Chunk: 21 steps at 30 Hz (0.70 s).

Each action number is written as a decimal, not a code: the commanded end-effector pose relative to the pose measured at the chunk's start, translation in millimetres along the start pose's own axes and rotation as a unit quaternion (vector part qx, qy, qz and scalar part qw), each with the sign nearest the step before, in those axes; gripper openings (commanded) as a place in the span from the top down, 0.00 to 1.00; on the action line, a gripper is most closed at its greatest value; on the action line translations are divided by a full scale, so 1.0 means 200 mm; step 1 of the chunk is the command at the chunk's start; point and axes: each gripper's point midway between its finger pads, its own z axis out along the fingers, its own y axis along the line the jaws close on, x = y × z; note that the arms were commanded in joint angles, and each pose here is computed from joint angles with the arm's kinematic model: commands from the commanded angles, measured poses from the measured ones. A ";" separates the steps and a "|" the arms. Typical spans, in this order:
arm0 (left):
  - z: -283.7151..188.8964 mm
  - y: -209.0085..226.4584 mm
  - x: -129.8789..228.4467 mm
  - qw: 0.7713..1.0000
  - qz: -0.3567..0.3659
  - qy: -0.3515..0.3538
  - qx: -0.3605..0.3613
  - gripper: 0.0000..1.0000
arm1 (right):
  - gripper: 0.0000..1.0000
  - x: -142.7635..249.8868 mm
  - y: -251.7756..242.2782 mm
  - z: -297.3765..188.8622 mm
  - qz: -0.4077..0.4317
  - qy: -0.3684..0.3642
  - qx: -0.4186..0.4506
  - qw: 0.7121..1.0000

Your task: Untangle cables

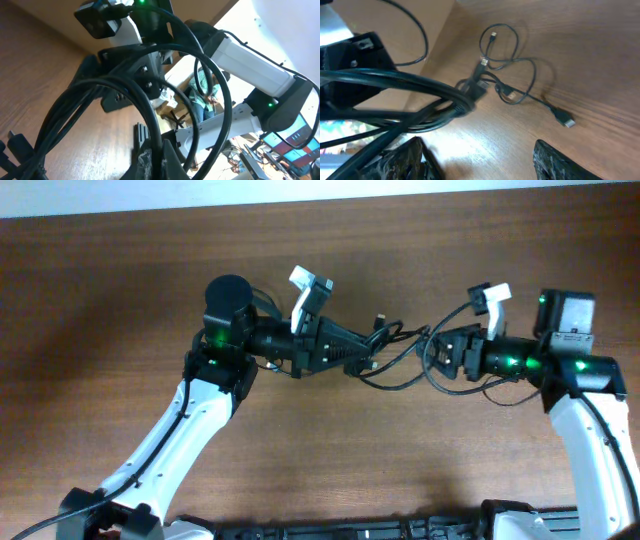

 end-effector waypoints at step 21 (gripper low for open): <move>-1.00 0.92 0.21 0.626 -0.343 -0.320 -0.623 1.00 | 0.26 0.16 -0.43 0.12 0.056 0.088 0.251 0.962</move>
